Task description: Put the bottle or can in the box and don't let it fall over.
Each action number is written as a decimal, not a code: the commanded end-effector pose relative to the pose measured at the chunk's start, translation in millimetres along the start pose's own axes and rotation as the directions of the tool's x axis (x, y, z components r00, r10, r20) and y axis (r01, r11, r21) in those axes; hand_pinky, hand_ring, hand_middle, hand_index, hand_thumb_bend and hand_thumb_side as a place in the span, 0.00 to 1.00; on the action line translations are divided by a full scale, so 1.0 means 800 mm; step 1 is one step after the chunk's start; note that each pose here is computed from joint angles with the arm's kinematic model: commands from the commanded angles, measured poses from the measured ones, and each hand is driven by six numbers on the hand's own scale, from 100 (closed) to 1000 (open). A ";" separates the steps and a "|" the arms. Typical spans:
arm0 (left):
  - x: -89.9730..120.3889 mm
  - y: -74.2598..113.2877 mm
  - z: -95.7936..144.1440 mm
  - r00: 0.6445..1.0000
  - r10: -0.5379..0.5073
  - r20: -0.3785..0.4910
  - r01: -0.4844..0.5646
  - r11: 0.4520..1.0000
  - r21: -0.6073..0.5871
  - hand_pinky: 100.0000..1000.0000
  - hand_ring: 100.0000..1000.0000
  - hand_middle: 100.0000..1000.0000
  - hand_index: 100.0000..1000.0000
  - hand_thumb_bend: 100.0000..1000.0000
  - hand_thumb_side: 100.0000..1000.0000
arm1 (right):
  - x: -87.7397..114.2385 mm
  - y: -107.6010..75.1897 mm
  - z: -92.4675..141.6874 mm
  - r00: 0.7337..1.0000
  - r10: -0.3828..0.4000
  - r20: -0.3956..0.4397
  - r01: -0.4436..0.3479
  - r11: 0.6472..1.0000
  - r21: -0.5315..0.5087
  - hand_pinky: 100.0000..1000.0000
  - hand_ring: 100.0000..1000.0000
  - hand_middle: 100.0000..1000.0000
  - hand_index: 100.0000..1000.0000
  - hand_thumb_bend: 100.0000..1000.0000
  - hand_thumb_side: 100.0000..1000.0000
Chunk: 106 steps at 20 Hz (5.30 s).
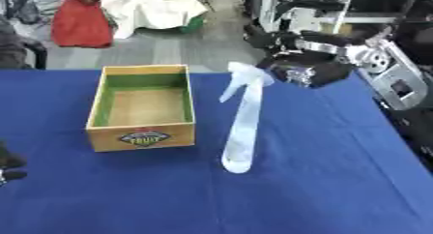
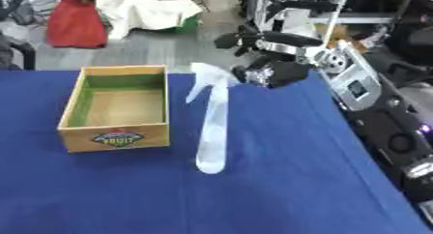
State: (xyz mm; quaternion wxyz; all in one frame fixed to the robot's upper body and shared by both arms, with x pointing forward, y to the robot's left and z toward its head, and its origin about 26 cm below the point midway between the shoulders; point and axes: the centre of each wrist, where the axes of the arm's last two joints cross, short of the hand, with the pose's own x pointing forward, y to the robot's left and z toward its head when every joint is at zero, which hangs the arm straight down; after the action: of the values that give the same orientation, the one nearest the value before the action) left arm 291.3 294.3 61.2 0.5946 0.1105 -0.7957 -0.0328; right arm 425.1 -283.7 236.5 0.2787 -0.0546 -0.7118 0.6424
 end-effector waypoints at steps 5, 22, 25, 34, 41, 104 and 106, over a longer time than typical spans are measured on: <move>0.007 0.005 -0.004 1.000 -0.017 0.021 0.017 1.000 -0.006 0.57 0.61 0.52 0.82 0.44 0.69 | 0.021 -0.021 -0.024 0.983 0.099 0.156 -0.117 0.987 0.109 0.87 1.00 1.00 1.00 0.00 0.72; 0.008 0.001 -0.005 1.000 -0.004 0.025 0.005 1.000 -0.016 0.57 0.61 0.52 0.82 0.44 0.69 | 0.011 0.024 -0.070 0.988 0.024 0.155 -0.059 0.972 0.226 0.84 1.00 1.00 1.00 0.00 0.80; 0.008 0.001 -0.005 1.000 -0.004 0.026 0.004 1.000 -0.016 0.57 0.61 0.52 0.82 0.44 0.69 | 0.005 0.029 -0.069 0.991 0.016 0.131 -0.045 0.972 0.229 0.82 1.00 1.00 1.00 0.00 0.78; 0.008 0.001 -0.006 1.000 -0.004 0.027 0.004 1.000 -0.015 0.57 0.61 0.52 0.82 0.44 0.69 | -0.001 0.036 -0.069 0.993 0.022 0.118 -0.051 0.968 0.247 0.75 1.00 1.00 1.00 0.00 0.51; 0.009 0.001 -0.006 1.000 -0.003 0.027 0.004 1.000 -0.014 0.57 0.61 0.52 0.82 0.44 0.69 | -0.003 0.040 -0.069 0.992 0.035 0.118 -0.066 0.962 0.263 0.60 1.00 1.00 0.92 0.00 0.16; 0.066 -0.053 -0.063 0.975 0.114 0.189 -0.067 0.969 -0.240 0.57 0.61 0.51 0.82 0.44 0.69 | -0.005 -0.066 0.007 0.944 0.319 -0.086 -0.328 0.876 -0.353 0.03 0.40 0.30 0.13 0.00 0.16; 0.067 -0.054 -0.064 0.975 0.114 0.190 -0.066 0.968 -0.242 0.57 0.61 0.51 0.82 0.44 0.69 | -0.011 -0.057 0.002 0.941 0.328 -0.085 -0.338 0.884 -0.323 0.22 0.52 0.43 0.31 0.00 0.15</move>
State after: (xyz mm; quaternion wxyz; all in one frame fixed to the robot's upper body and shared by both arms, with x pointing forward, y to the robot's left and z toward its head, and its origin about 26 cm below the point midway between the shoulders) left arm 330.3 246.9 110.9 0.5308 0.0033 -0.8407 -0.1065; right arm 444.3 -291.8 266.3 0.1734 -0.2138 -0.7887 0.5497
